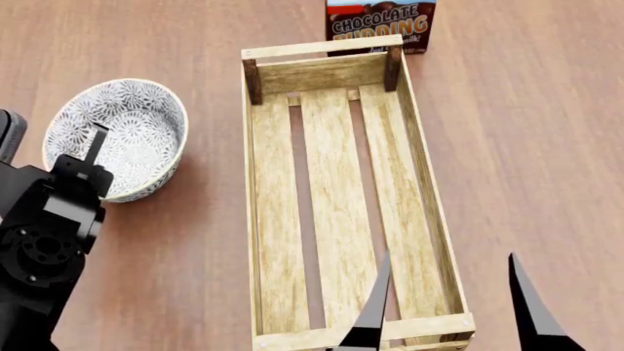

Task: Pick up the bowl on the left and put it in the tray.

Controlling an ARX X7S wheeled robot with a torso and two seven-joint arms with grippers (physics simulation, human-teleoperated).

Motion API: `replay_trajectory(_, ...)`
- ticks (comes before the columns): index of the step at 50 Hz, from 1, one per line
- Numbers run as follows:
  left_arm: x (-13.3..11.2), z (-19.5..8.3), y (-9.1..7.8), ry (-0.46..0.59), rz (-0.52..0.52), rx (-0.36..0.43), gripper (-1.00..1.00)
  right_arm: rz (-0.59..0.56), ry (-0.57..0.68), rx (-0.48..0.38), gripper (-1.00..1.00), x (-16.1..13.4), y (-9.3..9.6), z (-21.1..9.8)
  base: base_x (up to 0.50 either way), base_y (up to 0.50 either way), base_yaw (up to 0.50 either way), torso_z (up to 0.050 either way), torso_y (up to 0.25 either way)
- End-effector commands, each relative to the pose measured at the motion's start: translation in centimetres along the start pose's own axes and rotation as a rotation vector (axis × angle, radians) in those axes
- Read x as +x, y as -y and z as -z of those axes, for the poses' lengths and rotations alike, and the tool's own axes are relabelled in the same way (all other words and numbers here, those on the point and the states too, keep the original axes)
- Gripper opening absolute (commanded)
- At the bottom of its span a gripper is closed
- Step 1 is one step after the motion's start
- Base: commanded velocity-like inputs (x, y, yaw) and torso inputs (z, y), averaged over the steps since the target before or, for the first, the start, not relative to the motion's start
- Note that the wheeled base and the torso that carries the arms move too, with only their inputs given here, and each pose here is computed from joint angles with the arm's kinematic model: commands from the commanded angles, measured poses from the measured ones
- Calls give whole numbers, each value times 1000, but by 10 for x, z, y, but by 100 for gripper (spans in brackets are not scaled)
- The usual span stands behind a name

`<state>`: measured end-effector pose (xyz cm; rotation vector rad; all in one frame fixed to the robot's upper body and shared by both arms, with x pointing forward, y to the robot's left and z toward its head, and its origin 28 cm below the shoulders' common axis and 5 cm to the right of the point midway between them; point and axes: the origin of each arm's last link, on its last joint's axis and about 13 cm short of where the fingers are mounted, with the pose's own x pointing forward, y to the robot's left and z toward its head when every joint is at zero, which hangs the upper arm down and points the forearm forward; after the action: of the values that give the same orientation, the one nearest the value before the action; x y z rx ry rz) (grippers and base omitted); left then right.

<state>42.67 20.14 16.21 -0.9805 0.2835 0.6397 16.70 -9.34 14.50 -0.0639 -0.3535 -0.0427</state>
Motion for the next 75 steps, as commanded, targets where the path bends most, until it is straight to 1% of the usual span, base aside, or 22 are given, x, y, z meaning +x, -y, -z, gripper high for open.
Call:
replay_trajectory(1, 0, -3, 1, 7, -9, -8, -100, 0, 2, 1, 100, 0, 0, 0, 0, 0, 0, 0, 0)
replay_trajectory(8, 0, -4, 2, 2, -17, -18, -100, 0, 0, 2, 100, 0, 0, 1, 0, 0, 0, 0, 0)
replay_trajectory(14, -3, -8, 9, -3, 6, -38, -100, -1, 0, 1, 100, 0, 0, 0, 0, 0, 0, 0, 0)
replay_trajectory(27, -21, -22, 42, -24, 125, -82, -100, -3, -3, 0, 100, 0, -1, 1, 0, 0, 0, 0, 0)
replay_trajectory(39, -42, -35, 53, -6, 214, -79, -100, -3, -2, -2, 100, 0, -1, 1, 0, 0, 0, 0, 0)
replay_trajectory(42, -46, -37, 55, -26, 230, -87, -100, -4, -2, -1, 100, 0, -1, 1, 0, 0, 0, 0, 0)
replay_trajectory(44, -49, -35, 52, -56, 237, -32, -100, -3, 0, -2, 100, 0, -1, 0, 0, 0, 0, 0, 0)
replay_trajectory(46, -51, -36, 52, -94, 258, -50, -100, -3, -1, -2, 100, 0, 0, 0, 0, 0, 0, 0, 0)
replay_trajectory(47, -56, -37, 52, -90, 267, -13, -100, -3, -2, -2, 100, 0, -1, 0, 0, 0, 0, 0, 0)
replay_trajectory(48, -58, -38, 52, -98, 277, -7, -100, -4, -2, -2, 100, 0, -1, 1, 0, 0, 0, 0, 0)
replay_trajectory(49, -62, -38, 51, -154, 293, 52, -100, -6, 1, -2, 100, 0, -1, -1, 0, 0, 0, 0, 0)
replay_trajectory(50, -64, -40, 51, -152, 304, 29, -100, -6, 1, -2, 100, 0, -1, -1, 0, 0, 0, 0, 0)
replay_trajectory(54, -71, -43, 47, -203, 333, 96, -100, -5, 0, -2, 100, 0, -1, 0, 0, 0, 0, 0, 0)
replay_trajectory(56, -76, -46, 46, -212, 338, 101, -100, -7, 0, -2, 100, 0, -2, 0, 0, 0, 0, 0, 0)
replay_trajectory(57, -81, -47, 44, -243, 347, 114, -100, -8, 1, -2, 100, 0, -2, 0, 0, 0, 0, 0, 0)
replay_trajectory(60, -85, -49, 44, -233, 360, 137, -100, -8, 0, -3, 100, 0, -2, 0, 0, 0, 0, 0, 0)
replay_trajectory(61, -87, -51, 44, -200, 354, 179, -100, -9, -2, -2, 100, 0, -2, 1, 0, 0, 0, 0, 0)
replay_trajectory(64, -94, -54, 44, -249, 367, 170, -100, -12, -2, -3, 100, 1, -3, 2, 0, 0, 0, 0, 0)
replay_trajectory(66, -99, -55, 45, -257, 390, 230, -100, -12, -2, -3, 100, 1, -3, 2, 0, 0, 0, 0, 0)
replay_trajectory(71, -114, -59, 48, -275, 416, 244, -100, -14, -2, -1, 100, 1, -3, 1, 0, 0, 0, 0, 0)
replay_trajectory(74, -123, -61, 51, -281, 431, 273, -100, -14, 0, -1, 100, 0, -3, 0, 0, 0, 0, 0, 0)
replay_trajectory(75, -130, -62, 53, -269, 449, 302, -100, -13, 0, -1, 100, 0, -3, 0, 0, 0, 0, 0, 0)
